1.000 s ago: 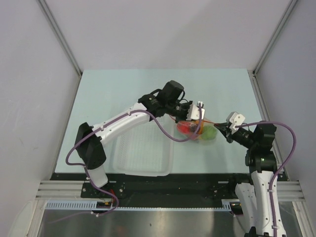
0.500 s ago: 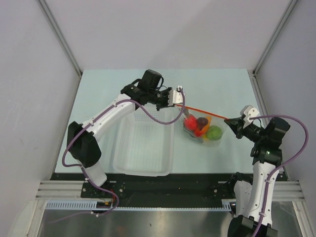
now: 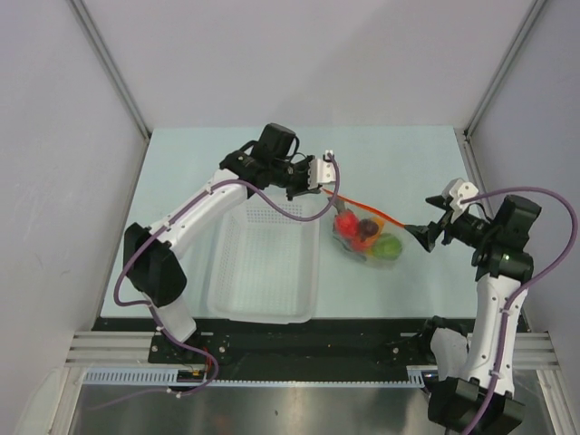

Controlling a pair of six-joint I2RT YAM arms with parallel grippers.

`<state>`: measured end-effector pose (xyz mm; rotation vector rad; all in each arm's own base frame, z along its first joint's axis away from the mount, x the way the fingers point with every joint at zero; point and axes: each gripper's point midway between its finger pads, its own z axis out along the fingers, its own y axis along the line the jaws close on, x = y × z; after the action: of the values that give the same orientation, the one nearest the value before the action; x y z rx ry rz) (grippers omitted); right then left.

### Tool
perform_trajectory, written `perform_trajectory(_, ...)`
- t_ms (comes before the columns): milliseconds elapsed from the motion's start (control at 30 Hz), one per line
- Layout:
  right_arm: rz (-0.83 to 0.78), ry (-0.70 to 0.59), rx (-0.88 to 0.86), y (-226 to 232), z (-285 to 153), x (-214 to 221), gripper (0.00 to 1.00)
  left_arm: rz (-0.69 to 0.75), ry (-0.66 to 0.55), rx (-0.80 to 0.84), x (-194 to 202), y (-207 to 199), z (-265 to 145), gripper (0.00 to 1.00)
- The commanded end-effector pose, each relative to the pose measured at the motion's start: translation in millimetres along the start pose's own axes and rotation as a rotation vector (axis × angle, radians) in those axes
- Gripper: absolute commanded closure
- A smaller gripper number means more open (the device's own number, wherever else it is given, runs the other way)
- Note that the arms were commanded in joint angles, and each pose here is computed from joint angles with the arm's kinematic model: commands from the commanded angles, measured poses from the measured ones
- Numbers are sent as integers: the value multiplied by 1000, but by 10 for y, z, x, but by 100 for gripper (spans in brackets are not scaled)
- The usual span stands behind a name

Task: Place the food in the zip-top bag and seal the zipper
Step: Place the zipper food storage bag at the center of the board.

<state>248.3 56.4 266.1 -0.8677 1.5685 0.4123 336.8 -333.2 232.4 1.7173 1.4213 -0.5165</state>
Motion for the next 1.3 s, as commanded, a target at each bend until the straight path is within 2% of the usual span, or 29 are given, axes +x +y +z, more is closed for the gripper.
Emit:
perform_trajectory(0,-50,3,-88,52,52,-223,7,12,-78,-14,-422,84,-49,100)
perform_trajectory(167,-27,21,-227,303,281,-485,7,0,-84,3,-536,58,0,100)
perform_trajectory(400,-126,89,-292,624,672,-380,14,7,-105,8,-644,33,-14,100)
perform_trajectory(500,-224,157,-240,492,831,-241,20,9,-101,32,-645,-36,-4,100)
perform_trajectory(567,-235,184,-207,378,875,-218,23,24,-94,38,-635,-65,-15,100)
perform_trajectory(800,-281,214,-205,206,945,-183,27,16,-97,54,-622,-123,-2,100)
perform_trajectory(833,-263,247,-232,237,946,-85,33,18,-98,44,-631,-100,-4,100)
perform_trajectory(900,-255,265,-266,278,931,-33,41,15,-95,31,-637,-75,-13,100)
perform_trajectory(933,-259,287,-295,323,896,21,55,16,-88,21,-616,-54,-12,100)
perform_trajectory(1000,-248,321,-329,379,856,105,74,17,-80,14,-586,-26,-21,100)
perform_trajectory(1033,-252,328,-331,374,844,108,96,11,-79,13,-567,-14,-21,100)
perform_trajectory(1067,-248,331,-326,359,821,111,100,3,-75,11,-534,2,-27,100)
perform_trajectory(1167,-236,319,-297,287,745,74,100,-5,-63,-1,-471,59,-43,99)
perform_trajectory(1267,-227,290,-260,197,705,-5,100,-15,-65,-13,-435,106,-84,94)
